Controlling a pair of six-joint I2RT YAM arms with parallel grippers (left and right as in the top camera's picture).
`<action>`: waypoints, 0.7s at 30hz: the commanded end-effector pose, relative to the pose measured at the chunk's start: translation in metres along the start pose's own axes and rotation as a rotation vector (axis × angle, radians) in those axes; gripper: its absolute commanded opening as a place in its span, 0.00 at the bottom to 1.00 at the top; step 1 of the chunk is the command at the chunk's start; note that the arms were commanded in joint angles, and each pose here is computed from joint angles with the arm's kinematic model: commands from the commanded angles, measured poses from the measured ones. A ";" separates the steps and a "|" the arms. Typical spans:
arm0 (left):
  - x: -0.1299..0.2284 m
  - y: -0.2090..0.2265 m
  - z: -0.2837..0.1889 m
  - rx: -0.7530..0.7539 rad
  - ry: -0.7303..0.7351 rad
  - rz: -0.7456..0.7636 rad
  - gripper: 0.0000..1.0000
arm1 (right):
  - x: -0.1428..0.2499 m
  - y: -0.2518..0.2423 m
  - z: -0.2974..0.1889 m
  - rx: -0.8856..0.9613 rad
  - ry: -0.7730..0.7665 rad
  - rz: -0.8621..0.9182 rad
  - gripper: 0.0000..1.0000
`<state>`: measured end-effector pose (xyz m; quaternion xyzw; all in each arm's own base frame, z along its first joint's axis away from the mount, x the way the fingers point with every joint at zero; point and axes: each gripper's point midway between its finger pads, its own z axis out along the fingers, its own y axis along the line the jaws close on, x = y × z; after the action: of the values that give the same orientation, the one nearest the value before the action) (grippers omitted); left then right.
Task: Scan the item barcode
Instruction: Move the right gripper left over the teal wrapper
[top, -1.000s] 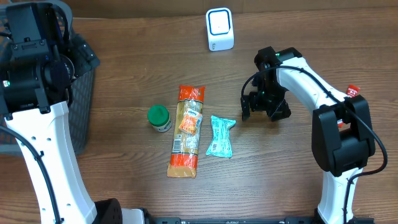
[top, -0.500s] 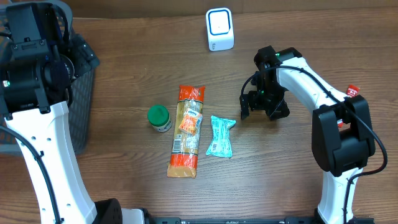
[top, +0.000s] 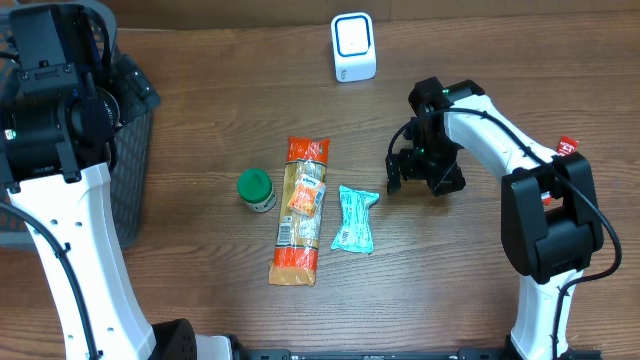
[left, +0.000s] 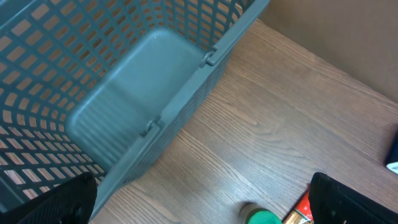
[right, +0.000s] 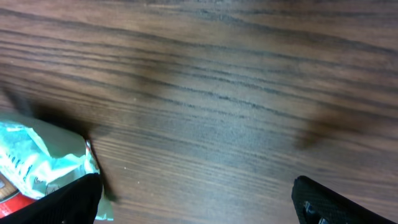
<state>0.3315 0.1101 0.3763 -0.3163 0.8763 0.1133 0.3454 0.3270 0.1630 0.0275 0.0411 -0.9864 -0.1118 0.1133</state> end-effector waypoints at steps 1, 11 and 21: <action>-0.003 0.002 0.001 -0.013 -0.008 0.005 1.00 | 0.002 0.006 -0.004 -0.032 -0.013 -0.007 1.00; -0.003 0.002 0.001 -0.013 -0.008 0.005 1.00 | -0.004 0.008 -0.003 -0.044 -0.040 -0.016 1.00; -0.003 0.002 0.001 -0.013 -0.008 0.005 1.00 | -0.008 0.009 -0.004 -0.047 -0.053 -0.020 1.00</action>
<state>0.3315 0.1101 0.3763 -0.3163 0.8763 0.1133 0.3454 0.3334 0.1698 0.0236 0.0432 -0.9858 -0.1295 0.0981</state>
